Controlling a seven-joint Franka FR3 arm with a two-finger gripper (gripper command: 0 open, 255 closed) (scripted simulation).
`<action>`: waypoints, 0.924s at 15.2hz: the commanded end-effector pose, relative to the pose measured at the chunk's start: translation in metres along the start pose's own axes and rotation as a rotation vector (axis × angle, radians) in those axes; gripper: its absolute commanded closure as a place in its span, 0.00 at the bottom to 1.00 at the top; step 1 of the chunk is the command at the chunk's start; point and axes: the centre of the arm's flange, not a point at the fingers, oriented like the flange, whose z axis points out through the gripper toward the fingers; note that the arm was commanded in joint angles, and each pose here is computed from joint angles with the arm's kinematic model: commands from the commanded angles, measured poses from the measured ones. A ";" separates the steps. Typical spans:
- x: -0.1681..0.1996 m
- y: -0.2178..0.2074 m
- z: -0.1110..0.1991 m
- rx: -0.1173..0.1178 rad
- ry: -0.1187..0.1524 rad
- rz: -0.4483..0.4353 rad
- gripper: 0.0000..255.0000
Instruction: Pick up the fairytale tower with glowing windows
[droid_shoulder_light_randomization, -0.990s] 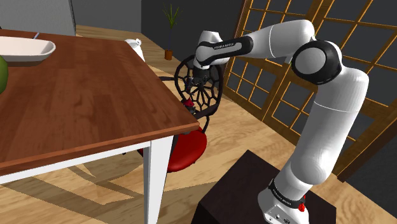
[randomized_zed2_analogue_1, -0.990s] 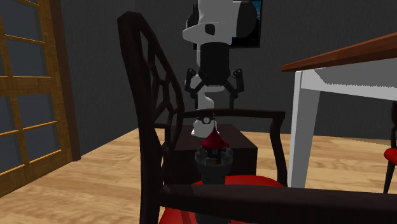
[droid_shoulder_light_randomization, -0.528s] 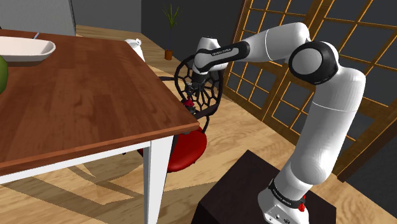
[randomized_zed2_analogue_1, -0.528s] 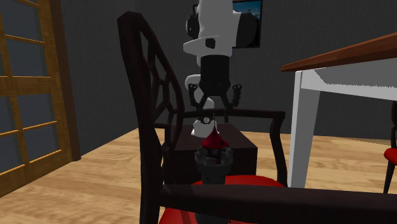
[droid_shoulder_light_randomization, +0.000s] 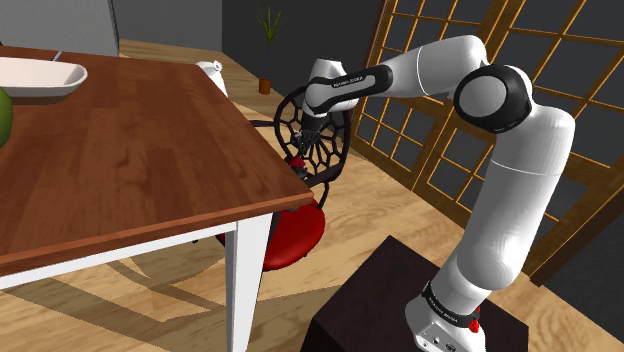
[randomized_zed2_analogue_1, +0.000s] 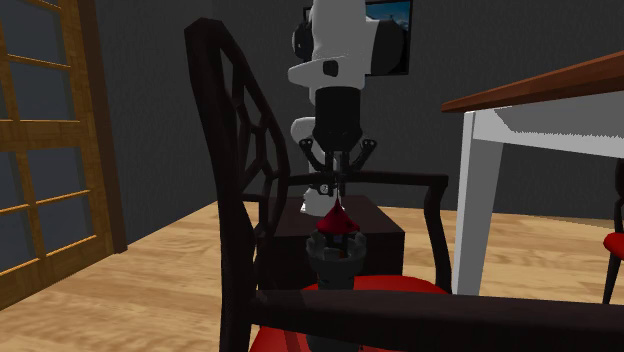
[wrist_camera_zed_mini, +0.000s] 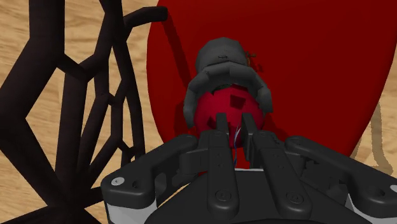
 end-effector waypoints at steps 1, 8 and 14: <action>0.000 0.000 0.001 0.000 -0.001 0.000 1.00; 0.004 0.001 -0.036 0.000 -0.001 0.000 1.00; 0.007 0.001 -0.068 0.000 -0.001 0.000 1.00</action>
